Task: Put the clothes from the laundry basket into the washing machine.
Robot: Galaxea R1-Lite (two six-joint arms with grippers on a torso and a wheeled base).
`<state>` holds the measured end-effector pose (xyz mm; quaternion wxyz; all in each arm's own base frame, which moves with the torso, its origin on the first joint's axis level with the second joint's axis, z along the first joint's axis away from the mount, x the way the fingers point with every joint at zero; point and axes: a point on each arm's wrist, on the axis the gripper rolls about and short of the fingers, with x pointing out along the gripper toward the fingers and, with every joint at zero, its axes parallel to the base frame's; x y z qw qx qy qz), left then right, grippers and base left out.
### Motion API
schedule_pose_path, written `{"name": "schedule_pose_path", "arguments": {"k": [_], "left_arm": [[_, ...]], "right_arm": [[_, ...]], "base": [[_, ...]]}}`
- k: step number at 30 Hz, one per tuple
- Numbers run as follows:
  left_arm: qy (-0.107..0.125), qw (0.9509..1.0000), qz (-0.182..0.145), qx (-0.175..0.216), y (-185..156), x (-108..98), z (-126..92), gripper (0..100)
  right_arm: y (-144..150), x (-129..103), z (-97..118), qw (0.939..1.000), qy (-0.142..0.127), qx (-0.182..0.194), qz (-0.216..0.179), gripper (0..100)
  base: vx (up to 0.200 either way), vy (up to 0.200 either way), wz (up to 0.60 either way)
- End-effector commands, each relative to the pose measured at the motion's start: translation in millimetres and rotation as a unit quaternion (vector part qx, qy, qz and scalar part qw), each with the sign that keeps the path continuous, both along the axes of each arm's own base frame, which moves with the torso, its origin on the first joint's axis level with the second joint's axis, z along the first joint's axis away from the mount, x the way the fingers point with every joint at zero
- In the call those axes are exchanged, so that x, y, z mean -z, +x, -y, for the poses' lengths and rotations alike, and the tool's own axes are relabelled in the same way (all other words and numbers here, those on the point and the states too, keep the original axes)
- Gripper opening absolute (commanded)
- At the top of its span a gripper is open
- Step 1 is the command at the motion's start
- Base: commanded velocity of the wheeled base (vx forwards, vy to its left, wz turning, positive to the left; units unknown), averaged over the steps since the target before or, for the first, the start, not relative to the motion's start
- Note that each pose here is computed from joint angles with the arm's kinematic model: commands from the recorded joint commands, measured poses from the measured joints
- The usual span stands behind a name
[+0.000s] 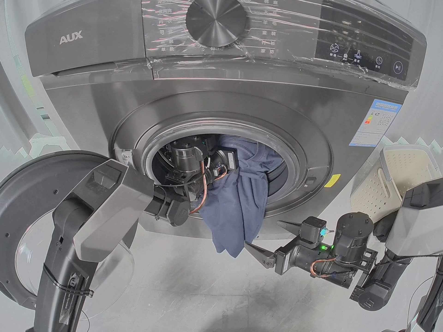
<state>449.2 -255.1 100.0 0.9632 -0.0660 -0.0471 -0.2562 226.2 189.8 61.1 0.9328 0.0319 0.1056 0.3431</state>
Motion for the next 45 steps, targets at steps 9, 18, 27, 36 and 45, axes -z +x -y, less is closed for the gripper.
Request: {"name": "schedule_pose_path", "arguments": {"k": [9,18,27,36,45], "left_arm": [[-0.059,0.9977,-0.008,-0.033,33,-9,4,0],[-0.030,0.9964,-0.074,-0.030,5,-6,4,100],[0.033,0.9863,-0.161,0.019,-52,-12,4,100],[0.078,0.9796,-0.184,0.026,-55,16,8,100],[0.110,0.9722,-0.204,0.035,-48,54,12,100]], "right_arm": [[-2,2,-1,1.0000,-0.003,-0.004,-0.002,100],[-3,1,-2,1.0000,-0.002,-0.005,-0.002,100],[-4,2,-3,1.0000,-0.002,-0.008,-0.004,100],[-7,1,-6,0.9999,0.000,-0.014,-0.004,100],[-7,0,-6,0.9999,0.001,-0.015,-0.002,100]], "base": [[0.000,0.000,0.00],[0.000,0.000,0.00],[0.000,0.000,0.00],[0.000,0.000,0.00],[0.000,0.000,0.00]]}}
